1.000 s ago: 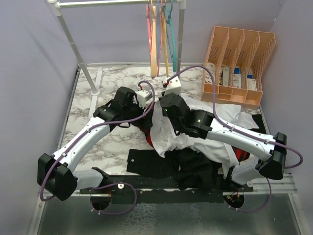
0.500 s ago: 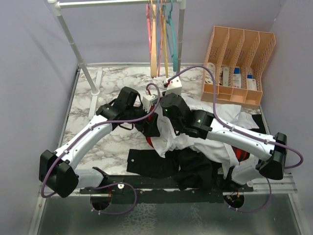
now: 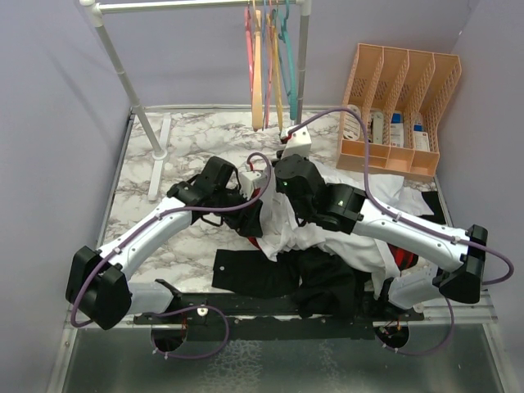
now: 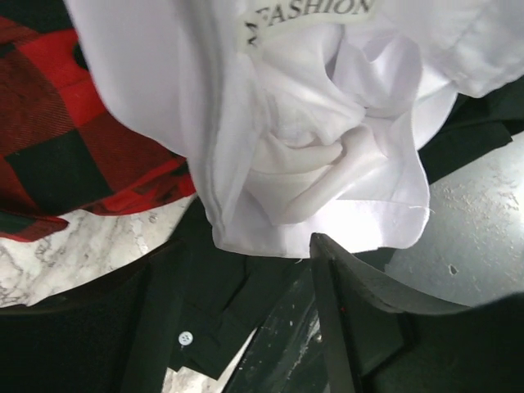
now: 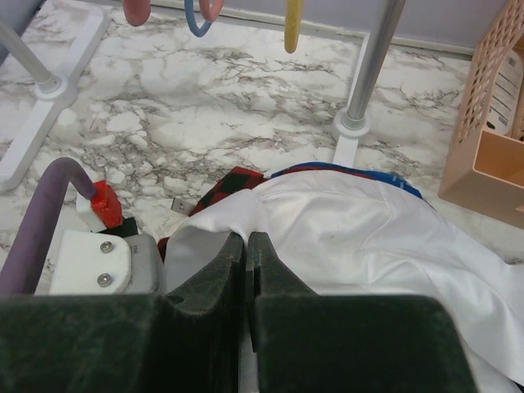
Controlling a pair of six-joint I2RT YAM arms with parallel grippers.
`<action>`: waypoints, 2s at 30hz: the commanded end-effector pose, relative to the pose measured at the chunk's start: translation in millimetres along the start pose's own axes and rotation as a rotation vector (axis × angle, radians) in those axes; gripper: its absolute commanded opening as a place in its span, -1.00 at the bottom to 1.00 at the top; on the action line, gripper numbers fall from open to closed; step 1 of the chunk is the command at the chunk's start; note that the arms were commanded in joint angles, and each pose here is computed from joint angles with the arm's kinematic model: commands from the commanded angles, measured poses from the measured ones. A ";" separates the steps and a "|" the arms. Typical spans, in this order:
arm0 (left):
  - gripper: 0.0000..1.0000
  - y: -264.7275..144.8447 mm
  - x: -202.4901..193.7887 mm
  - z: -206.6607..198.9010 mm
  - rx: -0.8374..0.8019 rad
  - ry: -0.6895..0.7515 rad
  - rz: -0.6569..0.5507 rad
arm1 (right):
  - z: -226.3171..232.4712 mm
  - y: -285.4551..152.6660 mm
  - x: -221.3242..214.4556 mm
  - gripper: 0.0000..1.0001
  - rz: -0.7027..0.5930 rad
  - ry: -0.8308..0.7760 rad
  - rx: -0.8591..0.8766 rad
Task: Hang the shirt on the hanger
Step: Adjust the shirt at the center of the board.
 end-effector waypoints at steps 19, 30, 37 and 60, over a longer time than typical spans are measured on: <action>-1.00 -46.0 49.9 -45.0 -0.087 0.165 -0.045 | -23.4 -32.8 -1.9 -0.98 -0.020 0.169 0.034; -1.00 -103.4 43.3 -31.4 0.236 0.426 -0.078 | -41.4 -54.3 7.3 -0.98 -0.049 0.209 0.071; -1.00 -179.0 125.2 -46.6 0.596 0.485 -0.413 | -66.2 -76.7 75.7 -0.98 -0.234 0.188 0.081; -1.00 -340.3 200.9 -156.4 0.756 0.569 -1.091 | -111.9 -131.7 259.0 -0.98 -0.715 0.139 0.044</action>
Point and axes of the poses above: each gripper's point midway between its finger pads, its own y axis out along the fingers, its own z axis along the line the jaws close on, x = y × z, the point moved 6 cm from there along -y, back along the fingers, and after that the axes turned 12 degrees about -y, right-handed, at the moved point
